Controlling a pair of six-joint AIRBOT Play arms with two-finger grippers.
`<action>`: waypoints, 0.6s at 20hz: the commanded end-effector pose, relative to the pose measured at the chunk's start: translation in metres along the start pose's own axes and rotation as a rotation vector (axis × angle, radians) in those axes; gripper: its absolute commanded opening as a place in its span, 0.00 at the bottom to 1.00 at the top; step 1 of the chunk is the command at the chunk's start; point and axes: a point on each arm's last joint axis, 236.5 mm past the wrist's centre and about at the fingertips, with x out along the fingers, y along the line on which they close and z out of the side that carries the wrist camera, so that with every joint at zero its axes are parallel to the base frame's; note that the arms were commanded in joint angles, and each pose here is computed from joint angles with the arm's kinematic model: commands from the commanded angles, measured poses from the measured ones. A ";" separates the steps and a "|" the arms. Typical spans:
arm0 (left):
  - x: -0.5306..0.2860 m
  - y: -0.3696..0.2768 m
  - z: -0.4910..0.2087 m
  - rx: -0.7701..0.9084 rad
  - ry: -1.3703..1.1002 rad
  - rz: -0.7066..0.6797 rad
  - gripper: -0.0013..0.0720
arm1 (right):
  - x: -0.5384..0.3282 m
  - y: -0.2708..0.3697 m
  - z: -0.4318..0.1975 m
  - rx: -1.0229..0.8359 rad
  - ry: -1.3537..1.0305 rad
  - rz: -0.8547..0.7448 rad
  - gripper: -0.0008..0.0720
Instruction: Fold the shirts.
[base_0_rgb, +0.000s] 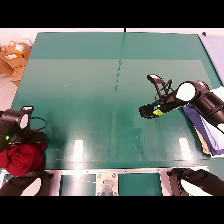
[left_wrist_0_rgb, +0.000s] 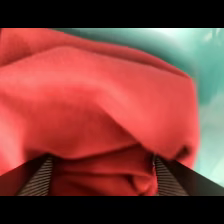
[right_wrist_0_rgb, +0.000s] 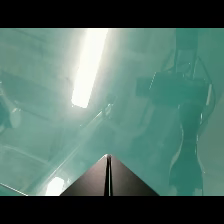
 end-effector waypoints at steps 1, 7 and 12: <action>0.021 0.006 0.001 -0.008 -0.029 -0.012 0.81 | 0.000 0.000 0.000 -0.001 0.001 0.000 0.03; 0.008 0.012 -0.004 0.055 0.022 -0.031 0.05 | 0.000 0.000 0.000 -0.001 0.001 0.001 0.03; -0.103 -0.017 0.061 0.109 -0.184 -0.189 0.05 | 0.000 0.000 0.000 -0.001 0.001 0.001 0.03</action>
